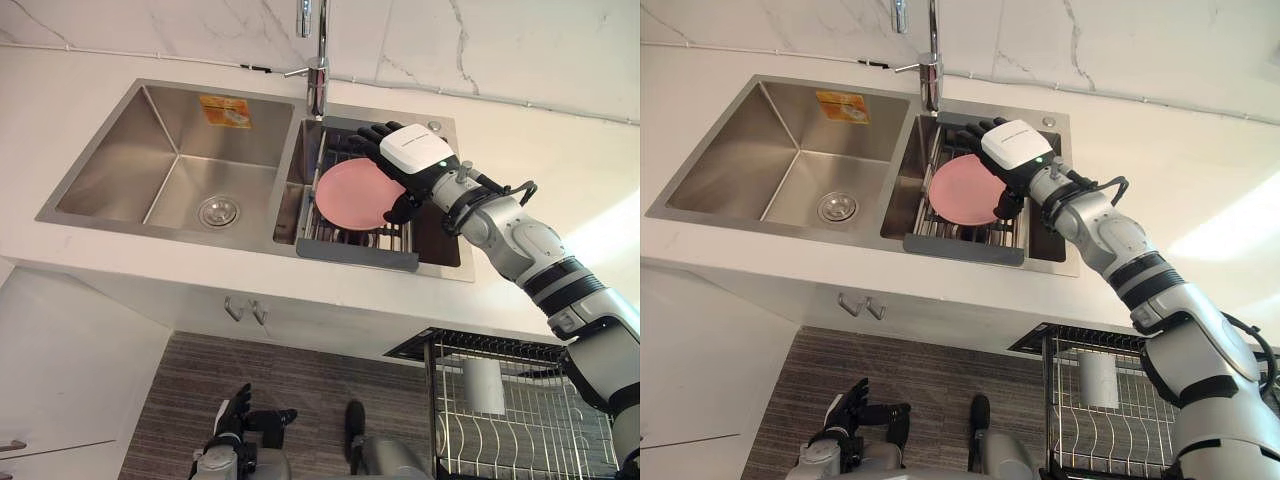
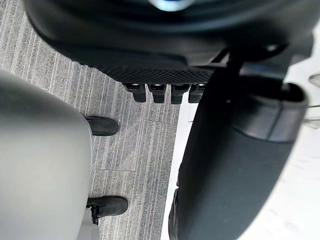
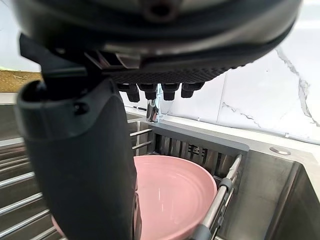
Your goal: Walk over to the sink, pick up the cup, carry it to the dishwasher, place the cup inside the dishwasher, then close the dishwasher door
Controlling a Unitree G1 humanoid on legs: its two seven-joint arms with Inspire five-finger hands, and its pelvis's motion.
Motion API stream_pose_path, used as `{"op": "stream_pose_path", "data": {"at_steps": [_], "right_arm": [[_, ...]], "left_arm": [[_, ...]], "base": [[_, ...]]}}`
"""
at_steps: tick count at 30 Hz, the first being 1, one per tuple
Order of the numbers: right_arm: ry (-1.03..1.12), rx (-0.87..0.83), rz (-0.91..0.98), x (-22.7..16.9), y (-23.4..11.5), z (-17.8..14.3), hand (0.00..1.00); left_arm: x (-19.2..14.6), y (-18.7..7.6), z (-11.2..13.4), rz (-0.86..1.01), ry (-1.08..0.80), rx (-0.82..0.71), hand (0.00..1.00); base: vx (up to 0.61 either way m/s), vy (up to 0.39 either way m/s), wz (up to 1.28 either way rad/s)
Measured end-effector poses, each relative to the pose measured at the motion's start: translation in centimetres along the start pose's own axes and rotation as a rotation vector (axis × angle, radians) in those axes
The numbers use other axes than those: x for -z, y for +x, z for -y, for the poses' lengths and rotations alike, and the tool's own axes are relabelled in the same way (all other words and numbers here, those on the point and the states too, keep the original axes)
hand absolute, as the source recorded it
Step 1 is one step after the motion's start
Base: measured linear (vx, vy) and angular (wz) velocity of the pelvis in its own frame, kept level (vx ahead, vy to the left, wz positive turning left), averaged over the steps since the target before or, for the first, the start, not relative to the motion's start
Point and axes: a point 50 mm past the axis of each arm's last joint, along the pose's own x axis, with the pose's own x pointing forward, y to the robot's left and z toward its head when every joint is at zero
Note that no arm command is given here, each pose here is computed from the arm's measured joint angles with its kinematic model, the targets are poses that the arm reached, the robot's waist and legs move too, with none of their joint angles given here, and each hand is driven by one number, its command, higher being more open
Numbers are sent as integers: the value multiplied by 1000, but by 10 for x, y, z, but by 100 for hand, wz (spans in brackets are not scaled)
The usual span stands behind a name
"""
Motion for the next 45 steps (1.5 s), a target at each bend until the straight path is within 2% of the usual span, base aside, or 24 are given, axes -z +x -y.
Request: {"op": "stream_pose_path", "data": {"at_steps": [8,19,21,28,45], "right_arm": [[17,-14,-3,1,-5,-7,100],[80,-97,-46,4,-25,-43,100],[126,-43,-71,4,-29,-39,100],[170,-18,-77,-1,-31,-42,100],[183,-15,-62,-5,-32,-42,100]], "left_arm": [[0,0,1,0,0,4,100],[2,-1,2,-6,-3,5,100],[2,-1,2,-11,-3,4,100],[4,-1,2,-16,-8,3,100],[4,-2,2,-17,-5,1,100]], "base": [[0,0,0],[0,0,0],[0,0,0],[0,0,0],[0,0,0]]}}
